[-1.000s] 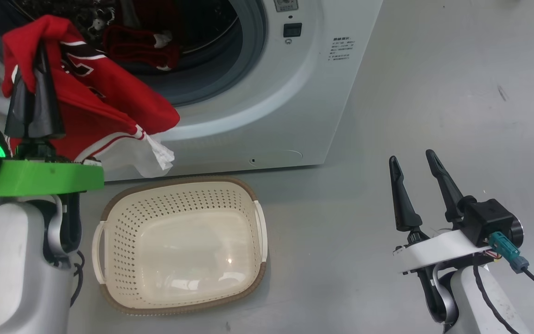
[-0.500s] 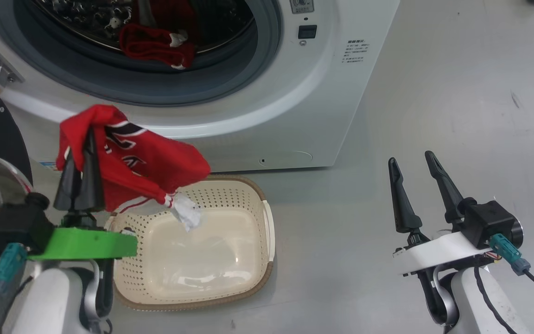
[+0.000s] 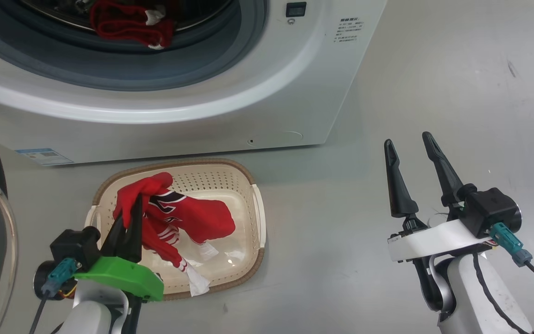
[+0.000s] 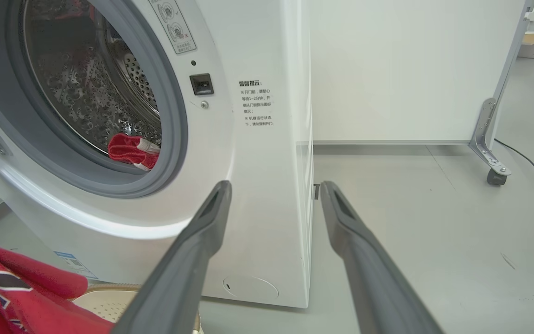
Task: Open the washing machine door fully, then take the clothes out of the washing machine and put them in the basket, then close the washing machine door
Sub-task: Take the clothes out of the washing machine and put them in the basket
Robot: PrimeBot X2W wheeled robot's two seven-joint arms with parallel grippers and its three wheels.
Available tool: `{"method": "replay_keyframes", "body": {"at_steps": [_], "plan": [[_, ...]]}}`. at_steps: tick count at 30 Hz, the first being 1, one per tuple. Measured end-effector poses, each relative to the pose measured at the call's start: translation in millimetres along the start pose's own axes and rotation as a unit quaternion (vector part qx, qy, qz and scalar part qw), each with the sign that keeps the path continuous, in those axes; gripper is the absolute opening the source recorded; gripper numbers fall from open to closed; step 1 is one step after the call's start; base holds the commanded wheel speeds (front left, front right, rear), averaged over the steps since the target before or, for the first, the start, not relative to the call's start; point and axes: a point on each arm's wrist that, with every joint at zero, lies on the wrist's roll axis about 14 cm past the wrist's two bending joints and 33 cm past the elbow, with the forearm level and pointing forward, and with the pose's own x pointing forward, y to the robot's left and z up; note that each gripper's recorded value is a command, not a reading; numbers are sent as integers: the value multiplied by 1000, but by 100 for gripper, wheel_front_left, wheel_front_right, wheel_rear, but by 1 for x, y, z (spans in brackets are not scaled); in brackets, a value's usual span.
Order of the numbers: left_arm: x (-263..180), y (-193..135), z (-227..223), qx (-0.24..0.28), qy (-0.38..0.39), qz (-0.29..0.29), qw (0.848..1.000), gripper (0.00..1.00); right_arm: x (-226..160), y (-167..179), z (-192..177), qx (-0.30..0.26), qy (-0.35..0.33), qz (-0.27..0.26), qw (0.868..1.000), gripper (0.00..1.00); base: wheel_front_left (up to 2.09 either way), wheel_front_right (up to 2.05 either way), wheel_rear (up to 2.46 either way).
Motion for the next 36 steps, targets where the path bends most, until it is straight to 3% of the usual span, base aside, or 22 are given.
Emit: {"method": "replay_keyframes", "body": {"at_steps": [17, 31, 33, 35, 36], "plan": [[44, 15, -100, 26, 196, -26, 980, 0, 17, -22, -20, 17, 16, -25, 999, 100, 0, 0, 0], [51, 33, -178, 2, 323, -4, 947, 0, 19, -54, -33, 9, 32, -67, 997, 100, 0, 0, 0], [50, 32, -185, -9, 333, -1, 943, 29, 19, -56, -35, 8, 35, -70, 997, 100, 0, 0, 0], [47, 32, -191, -17, 344, 5, 939, 45, 18, -56, -36, 8, 36, -70, 997, 100, 0, 0, 0], [46, 33, -193, -21, 348, 9, 937, 70, 18, -56, -36, 8, 36, -70, 997, 100, 0, 0, 0]]}}
